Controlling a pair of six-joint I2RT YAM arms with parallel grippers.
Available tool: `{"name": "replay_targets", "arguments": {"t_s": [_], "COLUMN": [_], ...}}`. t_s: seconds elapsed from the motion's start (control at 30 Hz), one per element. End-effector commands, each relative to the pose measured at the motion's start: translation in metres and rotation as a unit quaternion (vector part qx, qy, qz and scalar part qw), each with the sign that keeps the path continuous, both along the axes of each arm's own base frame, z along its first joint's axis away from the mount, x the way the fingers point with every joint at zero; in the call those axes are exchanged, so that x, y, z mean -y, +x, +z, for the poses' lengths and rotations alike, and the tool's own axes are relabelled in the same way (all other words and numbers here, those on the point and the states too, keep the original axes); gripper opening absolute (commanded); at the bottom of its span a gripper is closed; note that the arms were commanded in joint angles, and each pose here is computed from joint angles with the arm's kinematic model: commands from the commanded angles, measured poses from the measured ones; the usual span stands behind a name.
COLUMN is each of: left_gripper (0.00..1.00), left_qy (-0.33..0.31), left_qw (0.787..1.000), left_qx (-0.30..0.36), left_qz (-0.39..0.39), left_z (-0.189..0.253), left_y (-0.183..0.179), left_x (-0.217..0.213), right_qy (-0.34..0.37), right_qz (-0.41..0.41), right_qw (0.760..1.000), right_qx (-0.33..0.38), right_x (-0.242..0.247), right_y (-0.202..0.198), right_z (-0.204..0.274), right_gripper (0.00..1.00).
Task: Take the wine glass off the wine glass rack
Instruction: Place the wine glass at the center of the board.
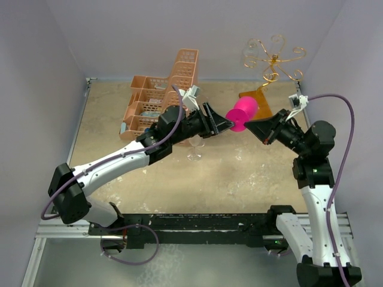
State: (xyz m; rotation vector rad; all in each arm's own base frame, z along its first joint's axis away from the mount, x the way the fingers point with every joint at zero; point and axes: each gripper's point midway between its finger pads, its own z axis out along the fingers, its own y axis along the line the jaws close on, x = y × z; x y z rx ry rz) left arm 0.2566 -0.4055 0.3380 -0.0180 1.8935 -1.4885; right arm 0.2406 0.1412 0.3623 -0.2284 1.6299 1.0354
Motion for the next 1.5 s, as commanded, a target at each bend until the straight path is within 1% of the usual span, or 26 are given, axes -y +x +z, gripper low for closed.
{"name": "replay_targets", "arguments": {"t_s": [0.0, 0.07, 0.1, 0.27, 0.33, 0.37, 0.43, 0.47, 0.53, 0.6, 0.73, 0.8, 0.83, 0.9, 0.93, 1.0, 1.1, 1.17, 1.2, 1.23, 1.3, 1.33, 1.37, 1.47], "left_gripper": [0.43, 0.38, 0.33, 0.01, 0.00, 0.00, 0.00, 0.00, 0.00, 0.00, 0.00, 0.00, 0.00, 0.00, 0.00, 0.00, 0.00, 0.00, 0.00, 0.00, 0.00, 0.00, 0.00, 0.00], "left_qy": [-0.085, -0.095, -0.101, -0.124, -0.142, -0.151, -0.176, -0.189, -0.219, -0.242, -0.287, -0.315, -0.330, -0.359, -0.374, -0.399, -0.431, -0.449, -0.458, -0.466, -0.480, -0.487, -0.492, -0.499], "left_qw": [0.996, 0.995, 0.994, 0.991, 0.988, 0.987, 0.983, 0.980, 0.974, 0.968, 0.954, 0.942, 0.936, 0.923, 0.915, 0.901, 0.882, 0.869, 0.863, 0.857, 0.846, 0.841, 0.836, 0.830], "left_qx": [0.037, 0.036, 0.037, 0.040, 0.039, 0.040, 0.039, 0.035, 0.035, 0.039, 0.055, 0.065, 0.067, 0.073, 0.074, 0.076, 0.078, 0.076, 0.075, 0.075, 0.072, 0.068, 0.072, 0.067], "left_qz": [-0.020, -0.022, -0.023, -0.034, -0.040, -0.041, -0.041, -0.041, -0.045, -0.051, -0.074, -0.090, -0.099, -0.119, -0.129, -0.149, -0.174, -0.192, -0.199, -0.206, -0.220, -0.226, -0.233, -0.240], "left_z": [0.056, 0.057, 0.059, 0.068, 0.074, 0.077, 0.087, 0.090, 0.102, 0.112, 0.141, 0.159, 0.167, 0.183, 0.191, 0.204, 0.217, 0.222, 0.224, 0.225, 0.227, 0.227, 0.228, 0.227], "left_y": [-0.003, -0.004, -0.005, -0.012, -0.015, -0.015, -0.016, -0.015, -0.014, -0.014, -0.023, -0.032, -0.036, -0.044, -0.048, -0.057, -0.067, -0.074, -0.077, -0.079, -0.084, -0.086, -0.088, -0.090], "left_x": [0.008, 0.008, 0.008, 0.002, -0.004, -0.009, -0.024, -0.032, -0.050, -0.066, -0.089, -0.099, -0.103, -0.111, -0.116, -0.124, -0.137, -0.144, -0.147, -0.150, -0.155, -0.157, -0.159, -0.161], "right_qy": [0.010, 0.011, 0.011, 0.009, 0.009, 0.008, 0.006, 0.007, 0.010, 0.009, 0.026, 0.038, 0.049, 0.074, 0.084, 0.101, 0.119, 0.135, 0.146, 0.158, 0.167, 0.175, 0.178, 0.194], "right_qz": [0.040, 0.046, 0.050, 0.057, 0.057, 0.058, 0.062, 0.064, 0.058, 0.049, 0.042, 0.039, 0.043, 0.062, 0.077, 0.097, 0.111, 0.130, 0.134, 0.138, 0.156, 0.174, 0.193, 0.225], "right_qw": [0.999, 0.999, 0.999, 0.998, 0.998, 0.998, 0.998, 0.998, 0.998, 0.998, 0.997, 0.997, 0.996, 0.992, 0.990, 0.985, 0.973, 0.961, 0.956, 0.954, 0.950, 0.947, 0.941, 0.928], "right_qx": [0.024, 0.019, 0.019, 0.019, 0.015, 0.012, 0.026, 0.024, 0.023, 0.028, 0.050, 0.059, 0.063, 0.077, 0.077, 0.103, 0.161, 0.206, 0.215, 0.215, 0.211, 0.204, 0.215, 0.224], "right_x": [-0.010, -0.012, -0.013, -0.015, -0.015, -0.015, -0.016, -0.016, -0.015, -0.014, -0.013, -0.013, -0.014, -0.018, -0.020, -0.023, -0.023, -0.024, -0.024, -0.023, -0.026, -0.029, -0.031, -0.039], "right_y": [-0.012, -0.012, -0.013, -0.013, -0.010, -0.008, -0.008, -0.007, -0.002, 0.003, 0.007, 0.010, 0.009, 0.005, 0.002, -0.006, -0.020, -0.036, -0.041, -0.043, -0.045, -0.047, -0.055, -0.064], "right_z": [0.008, 0.006, 0.006, 0.007, 0.006, 0.004, 0.017, 0.018, 0.020, 0.023, 0.038, 0.045, 0.048, 0.058, 0.054, 0.065, 0.084, 0.095, 0.099, 0.101, 0.104, 0.104, 0.108, 0.118], "right_gripper": [0.00, 0.00, 0.00, 0.00, 0.00, 0.04, 0.31, 0.40, 0.53, 0.62, 0.76, 0.85, 0.87, 0.90, 0.90, 0.91, 0.92, 0.94, 0.96, 0.98, 0.99, 0.98, 0.97, 0.93]}}
